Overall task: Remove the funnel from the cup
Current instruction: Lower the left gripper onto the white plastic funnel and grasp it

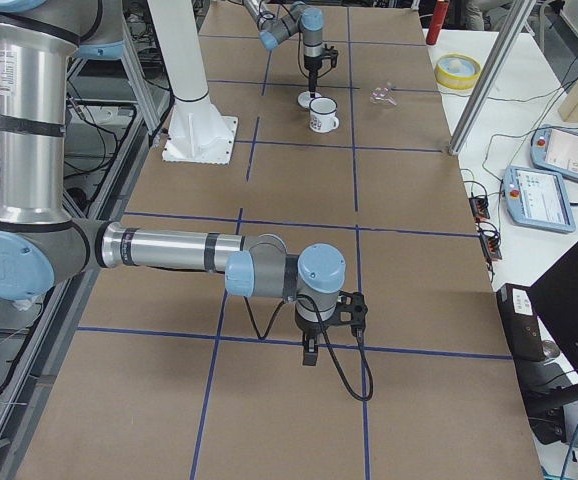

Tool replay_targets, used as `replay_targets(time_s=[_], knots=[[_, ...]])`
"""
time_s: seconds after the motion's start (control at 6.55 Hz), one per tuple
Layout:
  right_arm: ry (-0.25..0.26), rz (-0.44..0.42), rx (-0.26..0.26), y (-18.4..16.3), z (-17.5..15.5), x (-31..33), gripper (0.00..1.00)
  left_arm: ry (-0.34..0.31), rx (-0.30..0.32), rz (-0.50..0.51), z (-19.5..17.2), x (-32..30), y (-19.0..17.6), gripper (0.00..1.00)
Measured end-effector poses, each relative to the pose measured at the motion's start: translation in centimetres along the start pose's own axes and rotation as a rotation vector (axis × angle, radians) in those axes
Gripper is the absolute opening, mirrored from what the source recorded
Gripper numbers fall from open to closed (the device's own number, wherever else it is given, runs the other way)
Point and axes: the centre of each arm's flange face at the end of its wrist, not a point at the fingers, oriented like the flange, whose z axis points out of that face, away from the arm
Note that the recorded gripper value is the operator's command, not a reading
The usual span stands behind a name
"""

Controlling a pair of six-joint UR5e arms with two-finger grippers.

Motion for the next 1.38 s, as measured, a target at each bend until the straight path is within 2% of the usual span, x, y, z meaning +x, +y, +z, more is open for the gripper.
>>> replay_targets(time_s=[1.38], knots=[[0.0,0.0,0.0,0.0,0.0,0.0,1.0,0.004,-0.026,-0.025,0.4,0.41,0.75,0.87]])
